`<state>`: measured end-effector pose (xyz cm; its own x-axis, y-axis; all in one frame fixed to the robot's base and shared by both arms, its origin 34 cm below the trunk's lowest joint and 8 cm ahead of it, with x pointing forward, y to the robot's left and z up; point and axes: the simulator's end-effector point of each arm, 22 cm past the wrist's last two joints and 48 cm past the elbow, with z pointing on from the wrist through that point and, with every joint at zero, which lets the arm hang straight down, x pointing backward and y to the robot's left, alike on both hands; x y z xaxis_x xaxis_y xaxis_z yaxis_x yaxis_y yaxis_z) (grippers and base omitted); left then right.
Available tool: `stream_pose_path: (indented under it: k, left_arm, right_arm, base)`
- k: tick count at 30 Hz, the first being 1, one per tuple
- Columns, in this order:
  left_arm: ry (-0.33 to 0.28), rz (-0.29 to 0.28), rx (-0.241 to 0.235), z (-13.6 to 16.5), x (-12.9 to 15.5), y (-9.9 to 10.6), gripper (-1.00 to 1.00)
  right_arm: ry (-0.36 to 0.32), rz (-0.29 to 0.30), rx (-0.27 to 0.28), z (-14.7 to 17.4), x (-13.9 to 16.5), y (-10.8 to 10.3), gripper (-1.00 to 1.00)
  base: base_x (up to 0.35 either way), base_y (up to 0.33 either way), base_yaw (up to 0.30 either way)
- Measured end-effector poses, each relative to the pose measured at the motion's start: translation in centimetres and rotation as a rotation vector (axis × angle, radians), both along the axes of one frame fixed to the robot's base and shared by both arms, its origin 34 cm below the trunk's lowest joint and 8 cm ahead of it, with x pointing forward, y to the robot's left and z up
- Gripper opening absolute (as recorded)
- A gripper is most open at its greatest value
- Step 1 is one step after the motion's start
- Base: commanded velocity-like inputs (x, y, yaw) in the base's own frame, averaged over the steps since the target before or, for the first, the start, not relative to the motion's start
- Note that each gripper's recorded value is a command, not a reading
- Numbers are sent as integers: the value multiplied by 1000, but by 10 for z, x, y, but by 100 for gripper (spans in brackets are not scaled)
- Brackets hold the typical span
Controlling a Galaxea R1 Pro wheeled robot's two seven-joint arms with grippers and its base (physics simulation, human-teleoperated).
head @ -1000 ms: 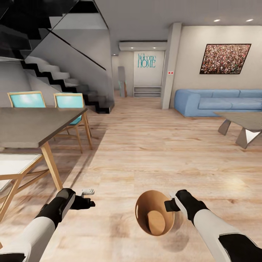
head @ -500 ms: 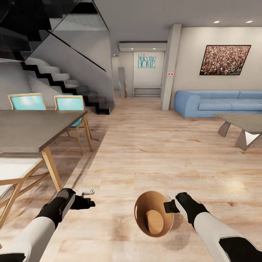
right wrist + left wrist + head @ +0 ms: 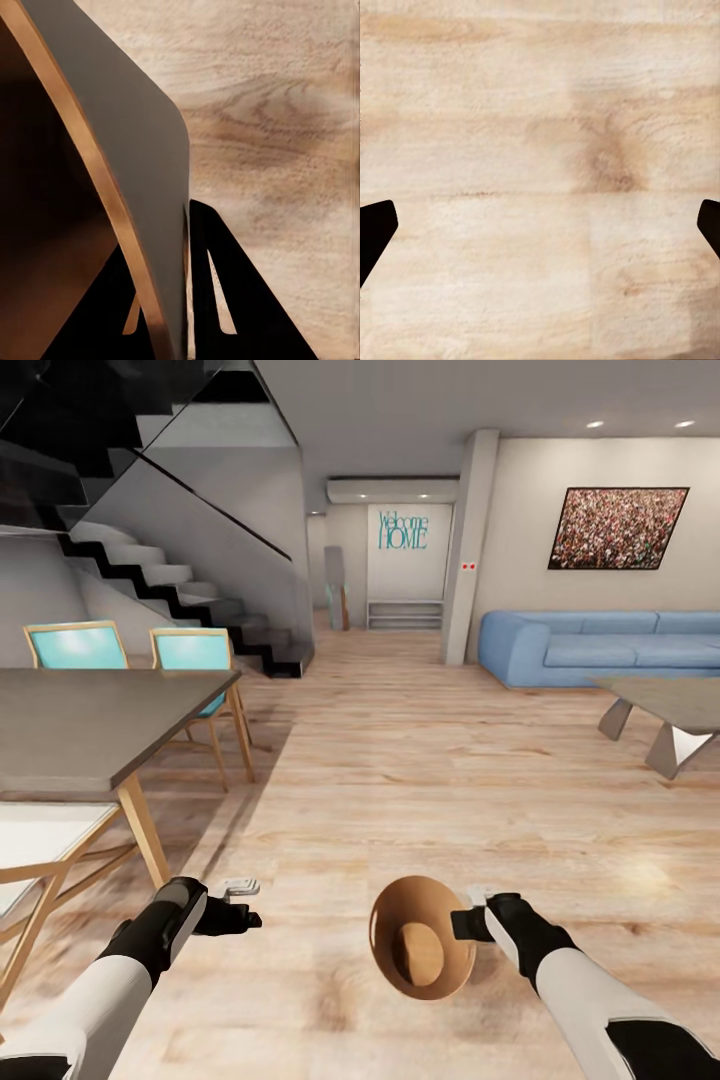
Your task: Put the three can of soda from the living room inside the tash can in the kitchen.
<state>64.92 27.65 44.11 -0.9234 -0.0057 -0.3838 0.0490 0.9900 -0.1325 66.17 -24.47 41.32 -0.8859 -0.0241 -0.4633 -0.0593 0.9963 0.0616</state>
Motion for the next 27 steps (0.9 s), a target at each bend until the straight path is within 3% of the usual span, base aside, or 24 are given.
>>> stream_pose_path:
  k: [11,14,16,21,22,24,27]
  left_arm:
    - [-1,0,0,24,6,0,100]
    - [-3,-1,1,32,7,0,100]
    - [-5,-1,2,37,8,0,100]
    - [-9,-1,5,50,11,1,100]
    - [-10,0,7,52,12,1,100]
    - [-16,0,20,56,12,4,100]
    - [-66,-10,51,64,21,6,100]
  right_arm:
    - [-6,-12,-6,24,6,-11,-100]
    - [-23,-20,-45,31,7,-36,-100]
    - [-48,-40,-39,31,5,-48,-100]
    - [-89,-30,-81,38,0,-78,-100]
    - [-92,-40,-65,38,-3,-85,-100]
    - [-103,-22,-89,41,-7,-101,-100]
    - [-130,-23,-63,46,-10,-108,-100]
  base:
    - [0,0,0]
    - [0,0,0]
    - [0,0,0]
    - [0,0,0]
    - [0,0,0]
    - [0,0,0]
    - [0,0,0]
